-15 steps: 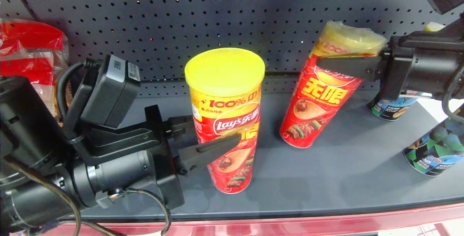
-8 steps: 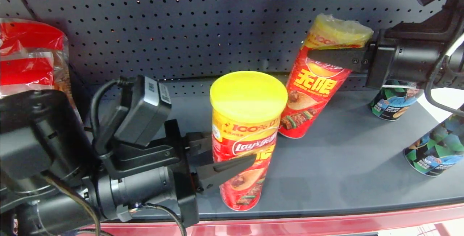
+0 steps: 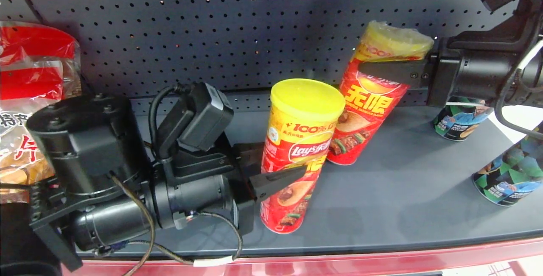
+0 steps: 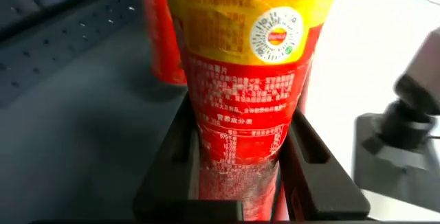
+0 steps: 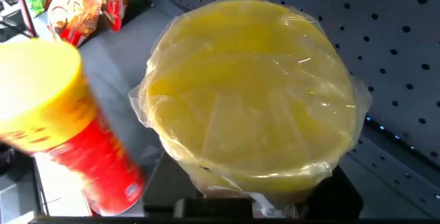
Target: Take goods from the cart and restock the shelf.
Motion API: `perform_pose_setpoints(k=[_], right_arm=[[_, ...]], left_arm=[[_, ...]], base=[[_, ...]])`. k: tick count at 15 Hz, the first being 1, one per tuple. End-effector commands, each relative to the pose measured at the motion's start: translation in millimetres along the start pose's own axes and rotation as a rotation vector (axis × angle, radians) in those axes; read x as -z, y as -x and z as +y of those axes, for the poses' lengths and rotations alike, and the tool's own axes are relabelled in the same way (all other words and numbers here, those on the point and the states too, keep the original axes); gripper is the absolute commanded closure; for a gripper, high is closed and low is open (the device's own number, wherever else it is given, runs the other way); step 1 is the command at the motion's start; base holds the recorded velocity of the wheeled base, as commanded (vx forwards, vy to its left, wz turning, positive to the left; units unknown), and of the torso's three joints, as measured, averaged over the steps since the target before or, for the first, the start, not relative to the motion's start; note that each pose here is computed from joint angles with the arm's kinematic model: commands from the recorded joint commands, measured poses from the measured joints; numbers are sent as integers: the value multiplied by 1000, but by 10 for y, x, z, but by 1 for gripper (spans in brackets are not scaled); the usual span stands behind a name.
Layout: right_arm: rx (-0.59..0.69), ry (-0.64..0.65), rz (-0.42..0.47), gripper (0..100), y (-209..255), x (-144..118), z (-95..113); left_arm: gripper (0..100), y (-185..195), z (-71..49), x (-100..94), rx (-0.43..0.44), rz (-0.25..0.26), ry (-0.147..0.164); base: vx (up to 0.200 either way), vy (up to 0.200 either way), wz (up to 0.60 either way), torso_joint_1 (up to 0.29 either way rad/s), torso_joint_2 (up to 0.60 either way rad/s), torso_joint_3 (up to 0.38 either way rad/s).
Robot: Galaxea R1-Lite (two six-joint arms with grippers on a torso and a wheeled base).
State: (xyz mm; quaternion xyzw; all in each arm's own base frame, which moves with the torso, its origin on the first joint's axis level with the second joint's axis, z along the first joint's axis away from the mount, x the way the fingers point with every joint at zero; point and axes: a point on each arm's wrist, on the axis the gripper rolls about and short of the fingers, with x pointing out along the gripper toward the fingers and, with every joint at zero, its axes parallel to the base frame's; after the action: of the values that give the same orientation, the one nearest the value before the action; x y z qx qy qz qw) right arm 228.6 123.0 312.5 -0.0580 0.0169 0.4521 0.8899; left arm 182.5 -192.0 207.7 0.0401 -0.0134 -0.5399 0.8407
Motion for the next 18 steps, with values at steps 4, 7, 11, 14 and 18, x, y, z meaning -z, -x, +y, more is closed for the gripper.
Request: perform_pose_setpoints(k=[4,7,11,14,18], right_arm=[[-1,-1,3,100,-11,10,-3],[0,-2,4,100,-19,13,-7],[0,-1,3,100,-15,9,-5],[0,-1,2,100,-18,4,-8],[-1,-1,2,100,-18,4,-8]], left_arm=[[100,-54,46,-42,-7,-19,-9],[100,11,3,3,0,-2,-5],[100,42,-53,65,18,20,4],[100,90,-76,129,20,41,12],[100,189,-119,252,21,86,29]], base=[[0,0,0,0,0,0],[0,0,0,0,0,0],[0,0,0,0,0,0],[0,0,0,0,0,0],[0,0,0,0,0,0]])
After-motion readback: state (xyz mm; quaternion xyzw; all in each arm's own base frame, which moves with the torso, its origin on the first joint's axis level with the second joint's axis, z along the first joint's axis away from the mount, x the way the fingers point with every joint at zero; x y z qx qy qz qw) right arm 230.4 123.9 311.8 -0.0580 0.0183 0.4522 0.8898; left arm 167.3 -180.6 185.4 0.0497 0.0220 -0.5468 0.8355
